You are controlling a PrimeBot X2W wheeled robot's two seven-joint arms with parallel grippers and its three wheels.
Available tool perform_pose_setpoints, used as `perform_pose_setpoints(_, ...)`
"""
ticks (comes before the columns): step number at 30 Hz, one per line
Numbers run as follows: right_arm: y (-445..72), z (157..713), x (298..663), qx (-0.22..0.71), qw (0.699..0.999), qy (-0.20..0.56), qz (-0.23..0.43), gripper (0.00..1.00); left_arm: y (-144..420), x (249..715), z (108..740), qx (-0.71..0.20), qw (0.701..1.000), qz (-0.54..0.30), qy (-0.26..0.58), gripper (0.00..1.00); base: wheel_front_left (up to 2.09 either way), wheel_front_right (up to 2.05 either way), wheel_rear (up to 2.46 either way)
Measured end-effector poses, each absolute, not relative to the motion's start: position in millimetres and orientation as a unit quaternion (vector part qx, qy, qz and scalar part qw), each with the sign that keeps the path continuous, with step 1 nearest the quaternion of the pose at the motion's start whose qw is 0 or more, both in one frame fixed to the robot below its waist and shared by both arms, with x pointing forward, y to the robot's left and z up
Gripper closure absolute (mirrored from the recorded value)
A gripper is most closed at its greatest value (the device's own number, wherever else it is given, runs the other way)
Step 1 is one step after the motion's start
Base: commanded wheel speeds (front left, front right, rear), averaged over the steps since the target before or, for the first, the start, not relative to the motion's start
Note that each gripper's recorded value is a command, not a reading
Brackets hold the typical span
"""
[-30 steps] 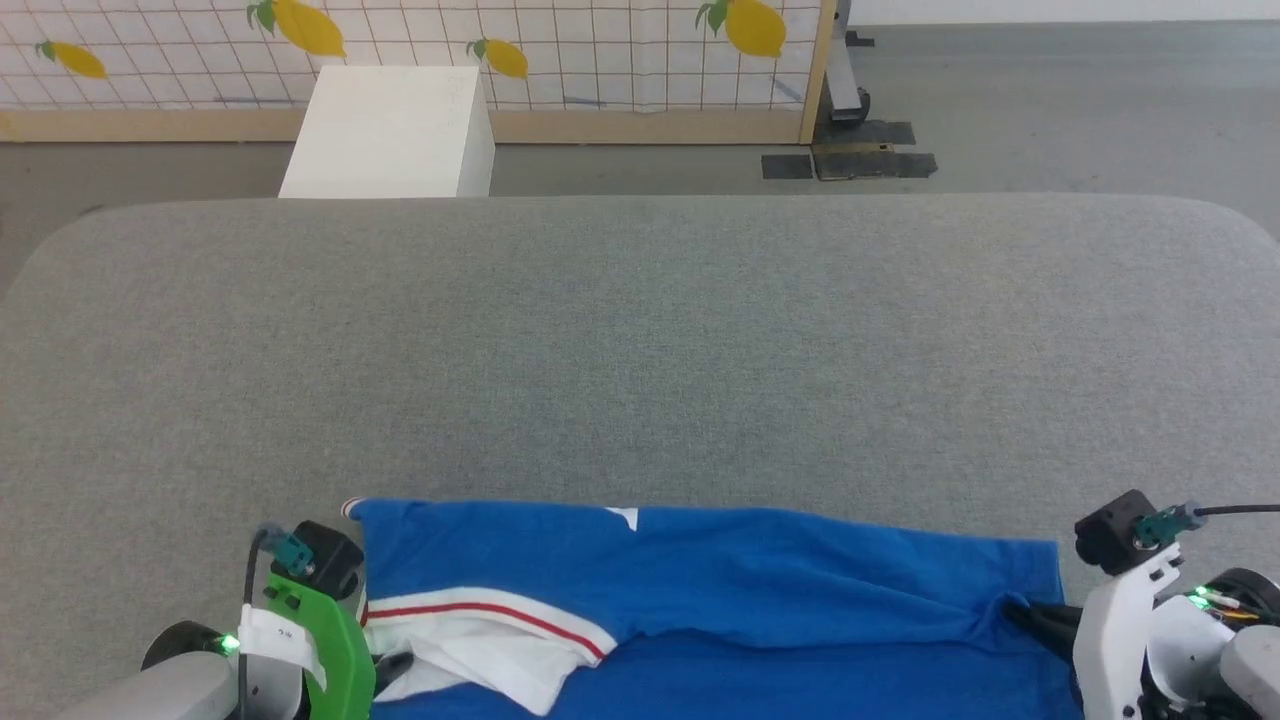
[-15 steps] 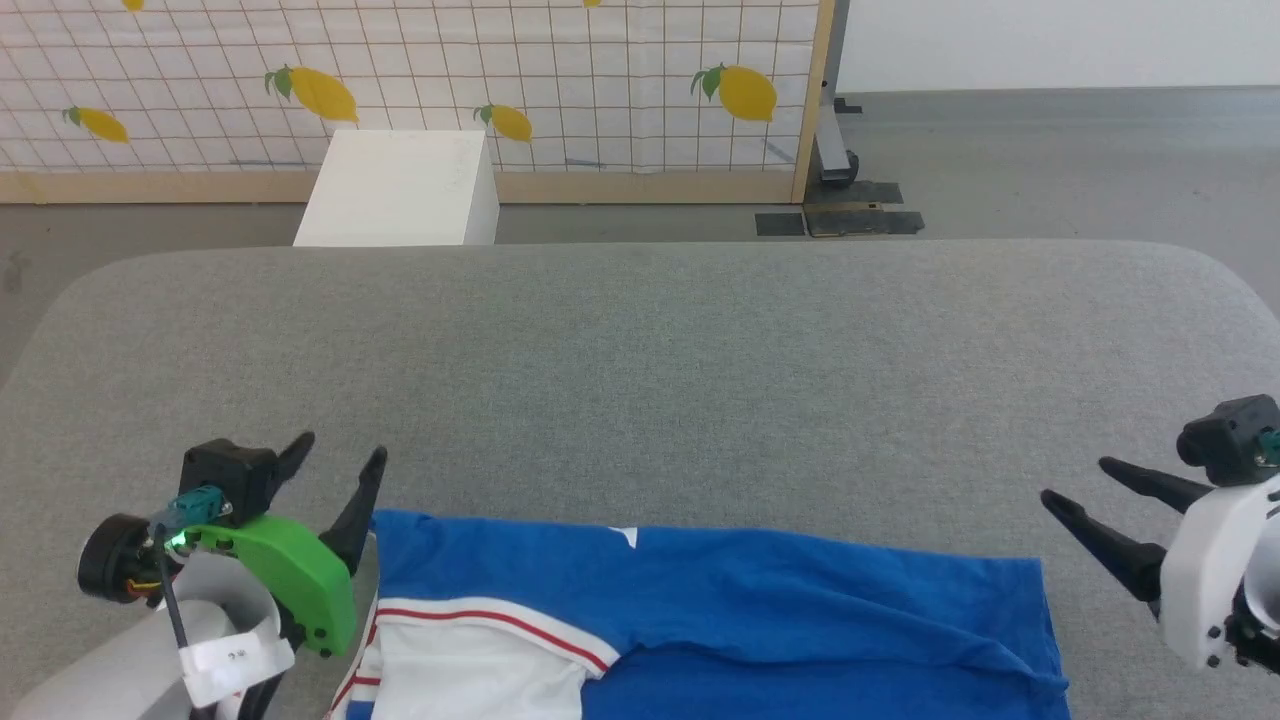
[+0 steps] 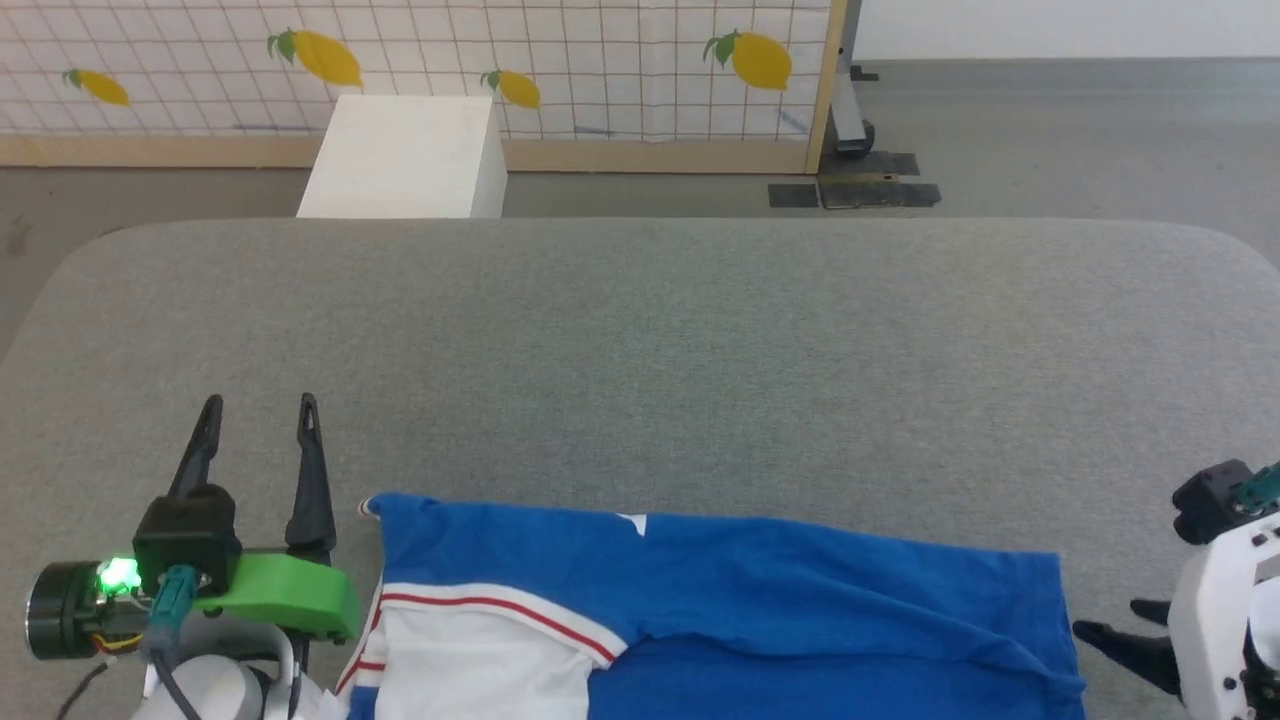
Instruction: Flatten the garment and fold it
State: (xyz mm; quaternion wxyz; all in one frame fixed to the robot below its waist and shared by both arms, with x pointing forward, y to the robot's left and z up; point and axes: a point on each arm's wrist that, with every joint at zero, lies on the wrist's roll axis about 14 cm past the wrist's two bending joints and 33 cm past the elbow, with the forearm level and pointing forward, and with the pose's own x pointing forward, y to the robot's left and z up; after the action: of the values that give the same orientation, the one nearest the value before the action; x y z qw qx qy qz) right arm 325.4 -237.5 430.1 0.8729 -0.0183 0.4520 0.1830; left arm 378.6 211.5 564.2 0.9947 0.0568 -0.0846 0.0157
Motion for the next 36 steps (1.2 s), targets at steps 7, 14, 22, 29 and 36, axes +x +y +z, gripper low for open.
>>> perform_pose_setpoints(7, -216, 398, 324, 0.014, 0.846, 0.498, 0.193, 0.00, 221, 366, 566, 0.034, 0.992, 0.051, -0.108, 0.00, 0.00, 0.00, 0.00)
perform_pose_setpoints(14, -201, 370, 321, 0.031, 0.825, 0.529, 0.194, 0.00, 228, 352, 550, -0.003, 0.993, 0.068, -0.094, 0.00, 0.00, 0.00, 0.00)
perform_pose_setpoints(22, -196, 363, 320, 0.033, 0.823, 0.532, 0.198, 1.00, 238, 347, 545, -0.027, 0.992, 0.077, -0.097, 0.00, 0.00, 0.00, 0.00)
perform_pose_setpoints(29, -201, 371, 324, 0.030, 0.838, 0.510, 0.193, 1.00, 241, 344, 547, -0.021, 0.992, 0.070, -0.104, 0.00, 0.00, 0.00, 0.00)
perform_pose_setpoints(36, -209, 397, 330, 0.013, 0.859, 0.472, 0.198, 1.00, 235, 344, 551, -0.016, 0.992, 0.054, -0.110, 0.00, 0.00, 0.00, 0.00)
